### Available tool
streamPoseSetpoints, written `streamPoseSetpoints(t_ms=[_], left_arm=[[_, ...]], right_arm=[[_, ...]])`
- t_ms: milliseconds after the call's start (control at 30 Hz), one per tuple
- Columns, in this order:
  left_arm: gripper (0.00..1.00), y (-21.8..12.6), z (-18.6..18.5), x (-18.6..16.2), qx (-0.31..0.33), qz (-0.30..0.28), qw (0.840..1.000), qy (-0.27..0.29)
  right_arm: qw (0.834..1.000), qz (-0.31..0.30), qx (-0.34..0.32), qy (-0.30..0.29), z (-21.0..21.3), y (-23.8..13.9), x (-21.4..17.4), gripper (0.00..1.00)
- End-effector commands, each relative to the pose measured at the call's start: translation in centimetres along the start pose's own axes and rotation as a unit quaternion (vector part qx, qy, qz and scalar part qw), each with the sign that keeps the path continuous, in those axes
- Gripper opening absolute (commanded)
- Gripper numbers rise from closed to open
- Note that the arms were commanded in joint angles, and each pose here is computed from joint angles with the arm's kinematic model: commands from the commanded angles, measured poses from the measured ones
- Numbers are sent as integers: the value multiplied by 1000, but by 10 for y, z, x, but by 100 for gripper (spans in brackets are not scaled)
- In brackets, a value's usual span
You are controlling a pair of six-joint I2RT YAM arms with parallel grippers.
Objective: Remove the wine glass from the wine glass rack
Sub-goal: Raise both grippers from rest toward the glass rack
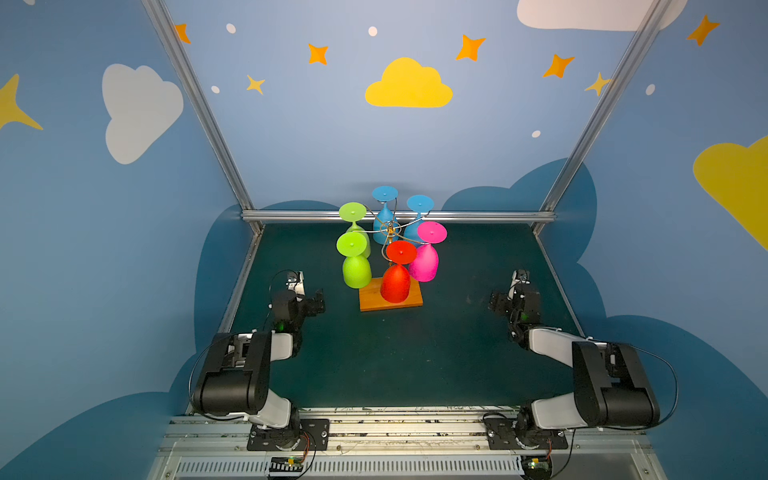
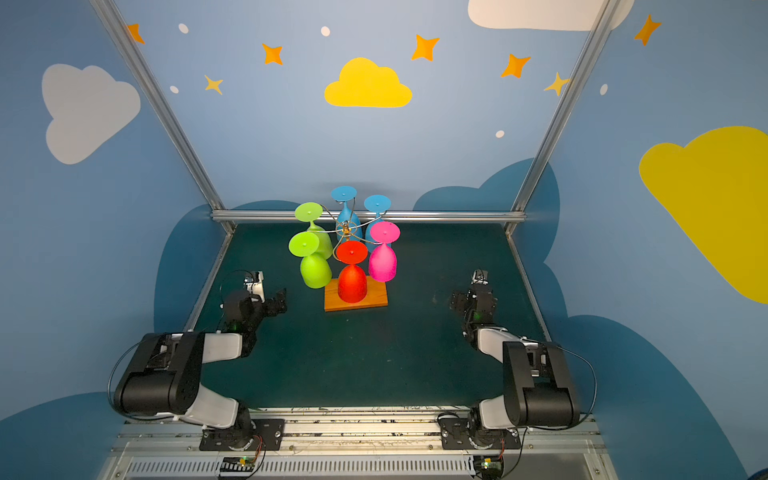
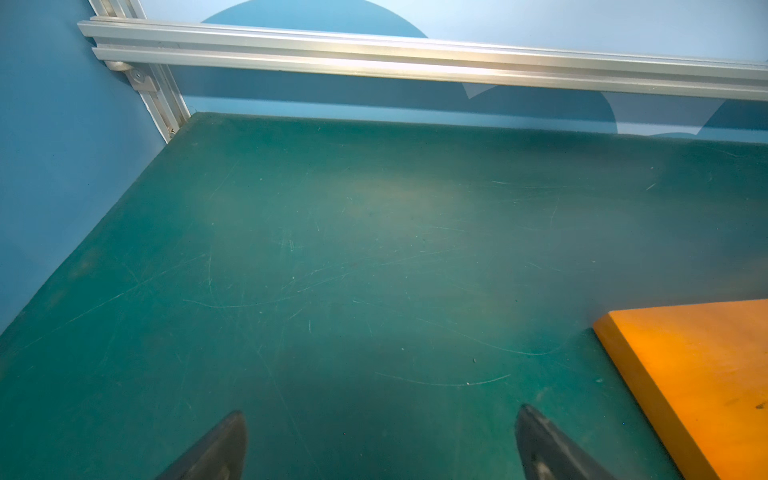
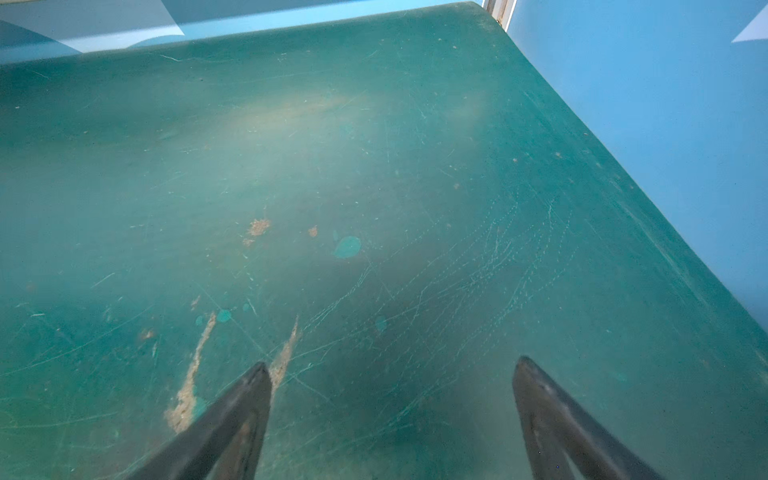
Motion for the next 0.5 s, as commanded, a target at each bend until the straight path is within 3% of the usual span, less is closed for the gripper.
streamPoseSetpoints(t_ms=[0,100,333,467], left_arm=[[99,-1,0,2,-3,-4,1000,0],[99,-2,0,3,-1,-9,1000,-4],[99,-27,13,42,53,-17,998,-21],[99,-57,29,71,103,-62,983,-137]], right_arm=[[1000,-3,6,5,3,2,7,90],[1000,-4,5,6,3,1,7,90],[999,-31,-5,-13,8,-12,10,88],[996,-79,-20,-44,9,-25,29,90]])
Point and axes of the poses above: each gripper's point midway between its finger pads, its own y axis out along the fingers, its own z axis along the line the jaws close on, x = y × z, the point moved 3 cm from there along -y, back along the fingers, and after that the axes turned 3 degrees about y, right-handed, at the moved point
